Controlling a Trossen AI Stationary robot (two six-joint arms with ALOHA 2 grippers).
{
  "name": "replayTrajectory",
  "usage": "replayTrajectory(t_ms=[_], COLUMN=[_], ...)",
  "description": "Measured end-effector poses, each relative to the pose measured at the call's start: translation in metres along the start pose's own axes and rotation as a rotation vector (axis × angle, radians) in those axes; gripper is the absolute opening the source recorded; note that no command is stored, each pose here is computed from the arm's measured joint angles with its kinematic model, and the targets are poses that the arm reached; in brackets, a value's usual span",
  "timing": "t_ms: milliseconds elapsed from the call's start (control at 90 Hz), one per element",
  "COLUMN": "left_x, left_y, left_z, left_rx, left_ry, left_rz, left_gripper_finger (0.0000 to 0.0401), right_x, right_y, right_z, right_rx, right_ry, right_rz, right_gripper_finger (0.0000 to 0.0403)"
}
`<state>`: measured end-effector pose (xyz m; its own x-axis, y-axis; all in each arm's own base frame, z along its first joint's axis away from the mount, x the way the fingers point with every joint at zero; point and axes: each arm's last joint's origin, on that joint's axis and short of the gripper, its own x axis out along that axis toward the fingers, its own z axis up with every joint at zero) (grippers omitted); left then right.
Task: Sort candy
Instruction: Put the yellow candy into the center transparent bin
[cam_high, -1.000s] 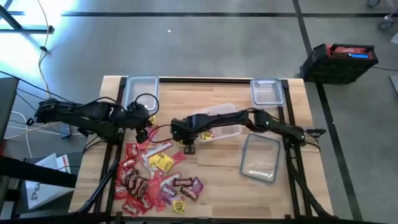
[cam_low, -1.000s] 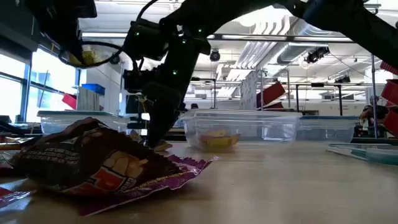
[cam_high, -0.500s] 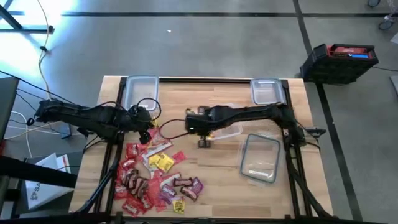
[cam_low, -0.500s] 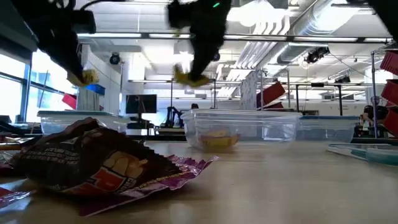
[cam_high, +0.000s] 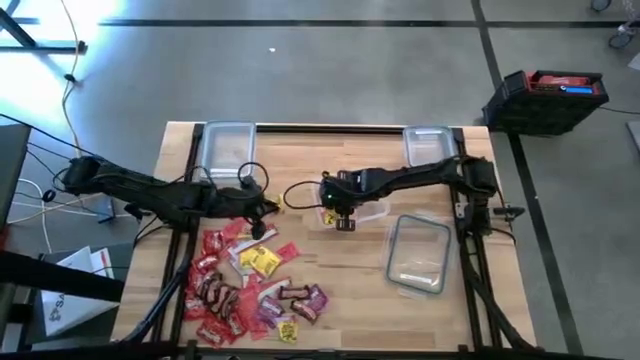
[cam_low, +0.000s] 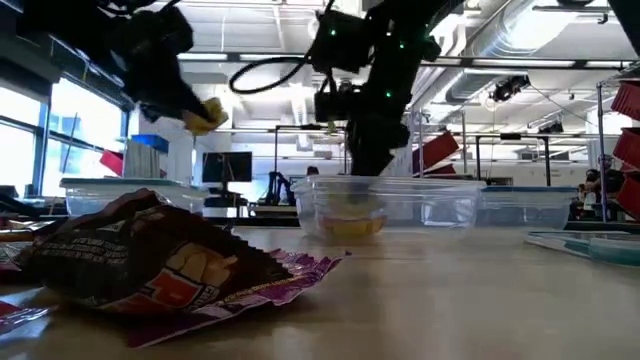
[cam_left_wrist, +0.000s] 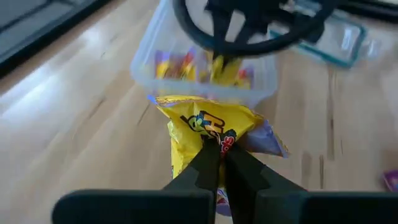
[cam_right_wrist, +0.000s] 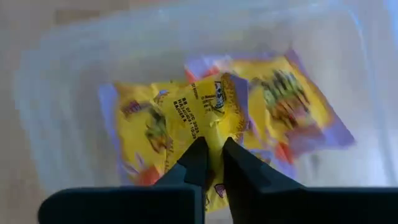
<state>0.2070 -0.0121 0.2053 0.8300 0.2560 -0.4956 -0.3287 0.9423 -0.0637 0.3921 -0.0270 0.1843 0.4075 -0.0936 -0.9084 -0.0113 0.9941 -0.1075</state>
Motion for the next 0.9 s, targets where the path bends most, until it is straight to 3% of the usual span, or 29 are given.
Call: replayTrajectory(t_ms=[244,411,711,900], left_x=[0.038,0.063,0.12,0.155], left_y=[0.0,-0.002,0.001,0.009], left_z=[0.018,0.033,0.055,0.059], left_rx=[0.041,0.086,0.085,0.031], left_ry=[-0.06,-0.04,0.007,0.059], left_rz=[0.02,0.035,0.031,0.019], left_gripper_finger=[0.0,0.0,0.0,0.0], right_x=[-0.001,-0.01,-0.081,-0.088], right_y=[0.006,0.01,0.002,0.001], right_z=[0.003,0.0,-0.024,-0.043], right_rx=[-0.013,-0.025,0.054,0.125], right_ry=[-0.015,0.018,0.01,-0.047], right_rz=[0.055,0.045,-0.087,-0.133], right_gripper_finger=[0.0131,0.0173,0.0185,0.0185])
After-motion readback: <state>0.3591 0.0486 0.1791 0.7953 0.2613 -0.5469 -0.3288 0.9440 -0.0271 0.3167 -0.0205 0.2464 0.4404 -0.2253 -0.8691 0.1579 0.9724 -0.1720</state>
